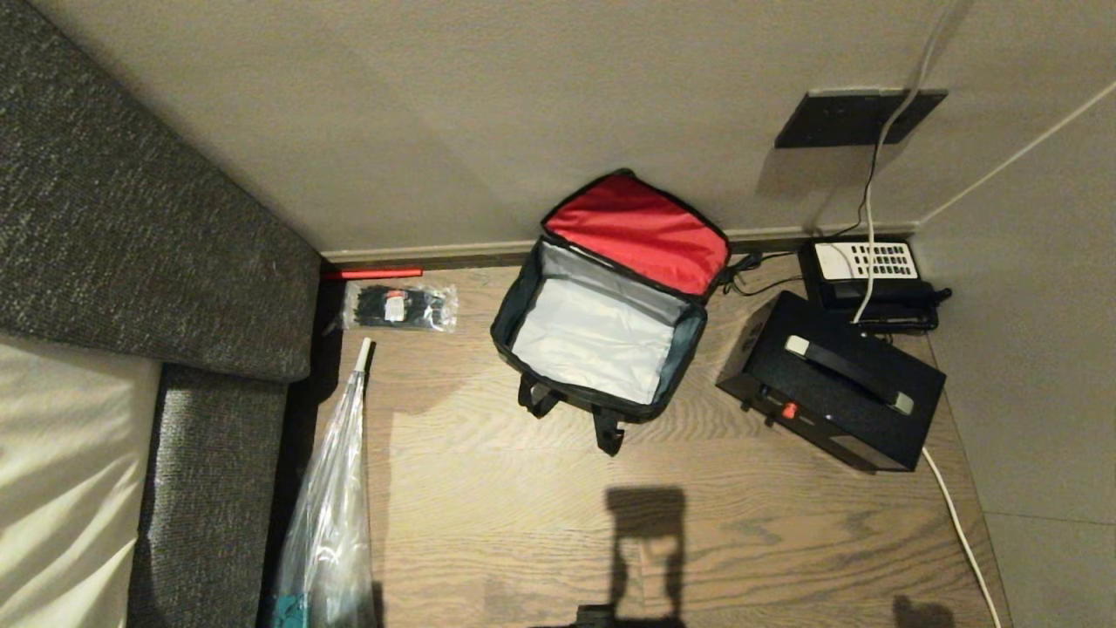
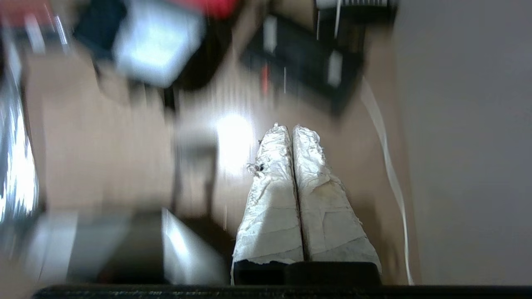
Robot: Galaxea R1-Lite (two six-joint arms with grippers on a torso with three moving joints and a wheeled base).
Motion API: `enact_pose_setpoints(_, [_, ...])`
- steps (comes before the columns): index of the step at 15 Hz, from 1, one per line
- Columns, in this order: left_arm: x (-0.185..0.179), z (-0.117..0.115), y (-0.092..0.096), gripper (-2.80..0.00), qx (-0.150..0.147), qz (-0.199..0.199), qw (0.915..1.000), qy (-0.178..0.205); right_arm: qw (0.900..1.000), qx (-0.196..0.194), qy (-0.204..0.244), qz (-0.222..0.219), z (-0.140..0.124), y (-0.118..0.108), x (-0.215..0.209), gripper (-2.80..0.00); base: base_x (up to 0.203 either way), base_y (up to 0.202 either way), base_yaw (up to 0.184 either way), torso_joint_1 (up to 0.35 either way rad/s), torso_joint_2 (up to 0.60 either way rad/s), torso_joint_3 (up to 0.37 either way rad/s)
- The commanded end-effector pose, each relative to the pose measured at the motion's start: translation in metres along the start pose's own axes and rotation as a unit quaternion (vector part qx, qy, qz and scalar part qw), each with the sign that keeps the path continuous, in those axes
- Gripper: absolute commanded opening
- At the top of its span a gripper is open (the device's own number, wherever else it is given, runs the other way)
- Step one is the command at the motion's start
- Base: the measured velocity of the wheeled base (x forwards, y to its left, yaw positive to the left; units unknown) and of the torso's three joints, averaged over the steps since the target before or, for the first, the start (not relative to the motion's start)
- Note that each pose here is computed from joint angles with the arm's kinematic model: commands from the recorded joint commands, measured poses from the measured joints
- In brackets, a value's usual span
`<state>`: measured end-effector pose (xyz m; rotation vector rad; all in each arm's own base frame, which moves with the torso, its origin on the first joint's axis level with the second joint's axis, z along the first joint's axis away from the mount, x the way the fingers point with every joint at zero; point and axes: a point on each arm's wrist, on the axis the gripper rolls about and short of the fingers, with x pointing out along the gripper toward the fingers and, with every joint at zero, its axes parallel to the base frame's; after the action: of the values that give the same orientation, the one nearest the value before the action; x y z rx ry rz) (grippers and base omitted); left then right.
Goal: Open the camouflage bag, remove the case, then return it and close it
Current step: Grip the handle again
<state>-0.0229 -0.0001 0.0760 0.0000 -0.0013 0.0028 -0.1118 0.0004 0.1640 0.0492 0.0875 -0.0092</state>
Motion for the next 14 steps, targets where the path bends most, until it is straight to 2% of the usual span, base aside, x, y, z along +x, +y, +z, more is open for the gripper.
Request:
enact_pose_setpoints(1, [0.000,0.000,0.000,-2.80,0.000,0.000,1.0000,-0.001,0.997,0.001,0.071,-0.002,-0.015,-0.001,0.006,-2.80,0.000,0.000,0.000,0.000,0.00,0.000])
enact_pose_setpoints(2, [0.000,0.000,0.000,-2.80,0.000,0.000,1.0000,-0.001,0.995,0.009,0.096,-0.003,-0.014,0.000,0.014,-2.80,0.000,0.000,0.000,0.000,0.00,0.000])
enact_pose_setpoints(4, [0.000,0.000,0.000,-2.80,-0.001,0.000,1.0000,-0.001,0.989,0.057,0.135,0.000,0.017,0.001,0.031,-2.80,0.000,0.000,0.000,0.000,0.00,0.000])
enact_pose_setpoints(6, [0.000,0.000,0.000,-2.80,-0.001,0.000,1.0000,-0.001,0.975,0.102,0.198,0.012,0.063,0.003,0.075,-2.80,0.000,0.000,0.000,0.000,0.00,0.000])
enact_pose_setpoints(9, [0.000,0.000,0.000,-2.80,-0.001,0.000,1.0000,-0.001,0.964,0.141,0.225,0.026,0.110,0.011,0.150,-2.80,0.000,0.000,0.000,0.000,0.00,0.000])
enact_pose_setpoints(11, [0.000,0.000,0.000,-2.80,-0.001,0.000,1.0000,-0.001,0.950,0.150,0.273,0.010,0.111,0.015,0.206,-2.80,0.000,0.000,0.000,0.000,0.00,0.000])
enact_pose_setpoints(14, [0.000,0.000,0.000,-2.80,-0.001,0.000,1.0000,-0.001,0.927,0.149,0.341,-0.048,0.085,0.016,0.295,-2.80,0.000,0.000,0.000,0.000,0.00,0.000])
